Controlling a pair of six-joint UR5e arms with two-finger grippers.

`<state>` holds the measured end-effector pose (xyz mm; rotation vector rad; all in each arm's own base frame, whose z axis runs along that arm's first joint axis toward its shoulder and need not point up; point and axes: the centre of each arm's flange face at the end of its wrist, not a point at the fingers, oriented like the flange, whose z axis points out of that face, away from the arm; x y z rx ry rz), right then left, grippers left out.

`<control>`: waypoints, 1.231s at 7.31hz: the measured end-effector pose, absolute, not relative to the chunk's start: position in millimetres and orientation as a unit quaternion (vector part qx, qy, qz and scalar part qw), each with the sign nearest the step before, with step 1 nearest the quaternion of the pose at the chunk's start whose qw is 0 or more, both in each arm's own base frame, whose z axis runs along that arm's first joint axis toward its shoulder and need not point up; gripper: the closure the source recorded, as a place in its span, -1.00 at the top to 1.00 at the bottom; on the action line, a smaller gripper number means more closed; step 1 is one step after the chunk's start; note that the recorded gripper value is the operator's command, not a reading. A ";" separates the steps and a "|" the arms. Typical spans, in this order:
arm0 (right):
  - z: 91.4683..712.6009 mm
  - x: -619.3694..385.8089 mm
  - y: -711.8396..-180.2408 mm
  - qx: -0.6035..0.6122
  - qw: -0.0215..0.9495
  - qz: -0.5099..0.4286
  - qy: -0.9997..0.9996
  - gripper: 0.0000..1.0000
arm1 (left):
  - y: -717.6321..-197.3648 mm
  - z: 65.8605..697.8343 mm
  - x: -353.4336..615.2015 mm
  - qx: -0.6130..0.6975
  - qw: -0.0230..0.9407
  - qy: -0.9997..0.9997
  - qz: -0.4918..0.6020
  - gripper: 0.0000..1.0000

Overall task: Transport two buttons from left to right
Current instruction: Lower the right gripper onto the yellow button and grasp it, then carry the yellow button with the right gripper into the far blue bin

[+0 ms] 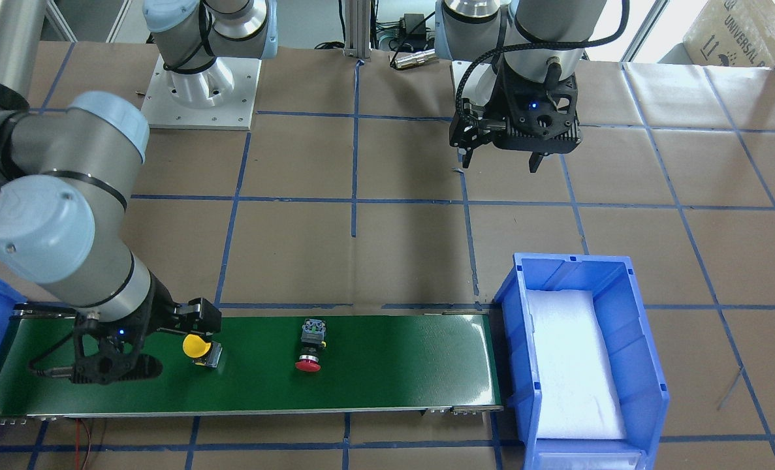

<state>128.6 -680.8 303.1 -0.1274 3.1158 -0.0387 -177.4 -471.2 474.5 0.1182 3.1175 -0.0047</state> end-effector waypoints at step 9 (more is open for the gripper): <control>304.1 115.4 -695.4 -0.021 0.000 0.018 1.000 -0.82 | -471.1 474.4 -177.4 0.038 0.011 0.999 -0.001 1.00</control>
